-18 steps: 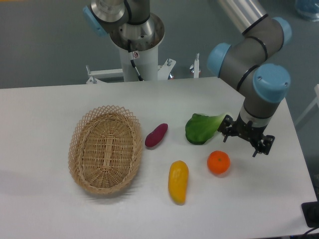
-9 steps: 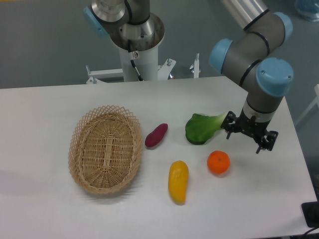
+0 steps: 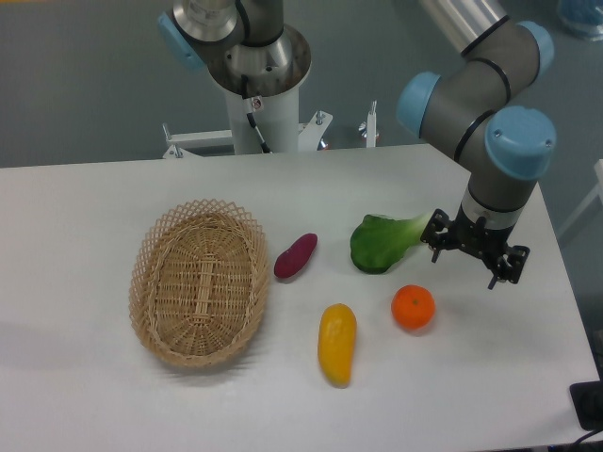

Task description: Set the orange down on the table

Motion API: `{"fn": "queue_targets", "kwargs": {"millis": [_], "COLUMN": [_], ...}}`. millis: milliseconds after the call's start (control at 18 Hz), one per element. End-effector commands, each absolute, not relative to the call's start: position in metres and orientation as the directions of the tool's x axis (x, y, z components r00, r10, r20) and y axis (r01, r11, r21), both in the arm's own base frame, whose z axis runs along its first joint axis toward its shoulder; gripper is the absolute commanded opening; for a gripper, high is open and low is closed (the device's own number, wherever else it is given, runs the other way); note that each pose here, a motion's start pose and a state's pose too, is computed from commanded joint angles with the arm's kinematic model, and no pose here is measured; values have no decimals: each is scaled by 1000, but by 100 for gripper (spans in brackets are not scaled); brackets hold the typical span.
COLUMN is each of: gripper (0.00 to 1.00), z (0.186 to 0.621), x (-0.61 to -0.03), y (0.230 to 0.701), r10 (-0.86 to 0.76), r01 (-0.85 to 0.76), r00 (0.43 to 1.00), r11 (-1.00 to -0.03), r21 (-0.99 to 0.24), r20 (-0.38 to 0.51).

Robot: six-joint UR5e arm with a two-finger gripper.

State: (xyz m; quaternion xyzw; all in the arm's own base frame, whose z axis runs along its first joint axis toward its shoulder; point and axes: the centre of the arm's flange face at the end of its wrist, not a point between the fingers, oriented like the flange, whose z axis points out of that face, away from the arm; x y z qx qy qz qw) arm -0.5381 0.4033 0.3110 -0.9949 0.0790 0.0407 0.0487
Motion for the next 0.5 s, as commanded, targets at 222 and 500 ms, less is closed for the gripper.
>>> {"fn": "queue_targets", "kwargs": {"millis": [222,500], "gripper": [100,100], "z": [311,311], "x": [-537,-538], "y": [403,403], "r10": [-153,-153], "r01": [-161,-161], "r00": [984,984], "r11": [-983,-983], "r21": [-90,-90], "r20": [-87,-89]}}
